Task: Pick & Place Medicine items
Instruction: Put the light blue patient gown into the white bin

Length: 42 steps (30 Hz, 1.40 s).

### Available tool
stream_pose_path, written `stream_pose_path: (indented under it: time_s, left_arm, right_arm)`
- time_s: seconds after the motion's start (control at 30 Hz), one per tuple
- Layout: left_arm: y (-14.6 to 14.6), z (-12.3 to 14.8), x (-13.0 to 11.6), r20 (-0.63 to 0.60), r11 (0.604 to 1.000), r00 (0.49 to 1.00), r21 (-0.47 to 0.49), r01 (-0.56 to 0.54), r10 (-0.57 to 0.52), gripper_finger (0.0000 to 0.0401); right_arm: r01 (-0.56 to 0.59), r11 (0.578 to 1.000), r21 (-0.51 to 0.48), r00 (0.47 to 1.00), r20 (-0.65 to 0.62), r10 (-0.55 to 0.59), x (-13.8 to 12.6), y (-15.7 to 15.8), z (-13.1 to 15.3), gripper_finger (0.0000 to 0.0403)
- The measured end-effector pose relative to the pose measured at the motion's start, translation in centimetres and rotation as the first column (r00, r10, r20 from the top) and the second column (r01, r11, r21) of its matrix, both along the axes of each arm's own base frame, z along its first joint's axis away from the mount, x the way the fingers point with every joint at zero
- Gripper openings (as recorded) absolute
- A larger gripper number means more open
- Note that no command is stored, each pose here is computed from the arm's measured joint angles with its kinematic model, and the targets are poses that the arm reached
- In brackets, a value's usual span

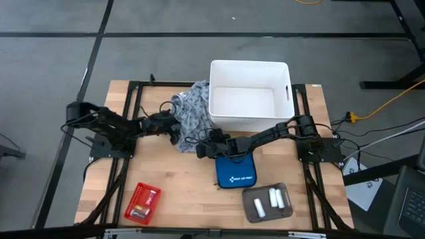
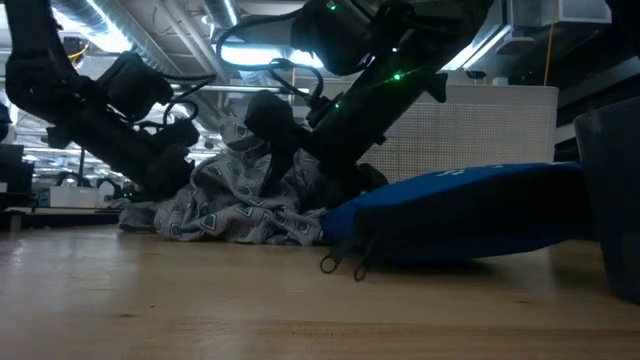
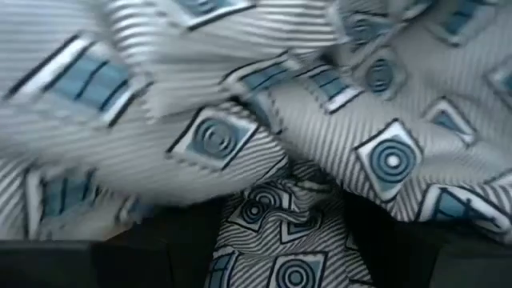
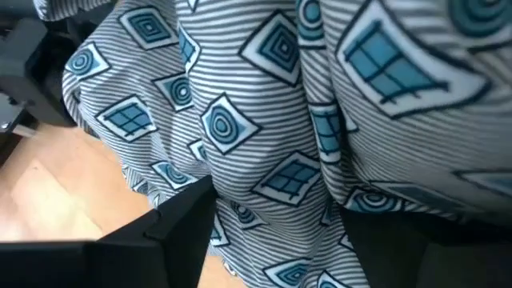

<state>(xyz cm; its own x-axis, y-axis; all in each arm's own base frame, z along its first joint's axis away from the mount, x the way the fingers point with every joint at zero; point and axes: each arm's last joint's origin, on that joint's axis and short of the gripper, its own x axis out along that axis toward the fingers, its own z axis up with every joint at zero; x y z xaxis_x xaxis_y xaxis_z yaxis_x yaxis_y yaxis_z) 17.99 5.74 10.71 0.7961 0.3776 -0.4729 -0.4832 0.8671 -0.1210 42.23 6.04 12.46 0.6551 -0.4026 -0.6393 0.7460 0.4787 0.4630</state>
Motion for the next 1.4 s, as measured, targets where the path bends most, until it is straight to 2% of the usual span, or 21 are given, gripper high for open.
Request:
stream_pose_path:
  time_s: [0.17,0.4,0.43,0.53,0.6,0.8,0.97,1.13,1.4]
  left_arm:
    - [-0.5,-0.1,0.9,0.035,0.995,0.994,0.018,0.099,-0.1,0.0224]
    - [-1.4,0.7,2.7,0.07,0.983,0.981,0.024,0.18,-0.181,0.0093]
    - [-1.6,0.9,2.9,0.079,0.979,0.976,0.022,0.201,-0.202,0.0073]
    - [-2.4,1.3,3.5,0.089,0.966,0.962,0.041,0.256,-0.259,0.0019]
    - [-2.8,1.5,3.7,0.084,0.957,0.954,0.066,0.282,-0.287,0.0008]
    - [-3.8,2.0,3.9,0.098,0.94,0.937,0.09,0.328,-0.336,0.0002]
    - [-4.6,3.3,3.8,0.153,0.923,0.913,0.134,0.361,-0.379,0.0002]
    - [-6.2,5.2,3.3,0.216,0.884,0.862,0.209,0.419,-0.459,0.0002]
    - [-9.0,7.8,2.2,0.284,0.798,0.753,0.334,0.502,-0.593,0.0001]
  right_arm:
    - [-0.024,1.0,0.003,1.0,0.018,0.024,0.2,0.1,0.1,0.0189]
    - [-0.092,0.996,-0.012,0.994,0.054,0.092,0.7,0.3,0.5,0.0025]
    - [-0.11,0.994,-0.015,0.992,0.062,0.11,0.8,0.4,0.6,0.0014]
    - [-0.141,0.99,-0.017,0.986,0.09,0.142,1.0,0.5,0.9,0.0018]
    - [-0.164,0.986,-0.023,0.981,0.105,0.166,1.1,0.7,1.0,0.0015]
    - [-0.209,0.977,-0.041,0.969,0.127,0.213,1.4,1.5,1.6,0.0007]
    - [-0.258,0.961,-0.096,0.95,0.157,0.27,2.6,2.3,3.6,0.0005]
    - [-0.298,0.945,-0.137,0.935,0.156,0.317,3.5,3.2,5.9,0.0003]
    - [-0.341,0.92,-0.195,0.909,0.183,0.375,4.2,4.5,8.2,0.0003]
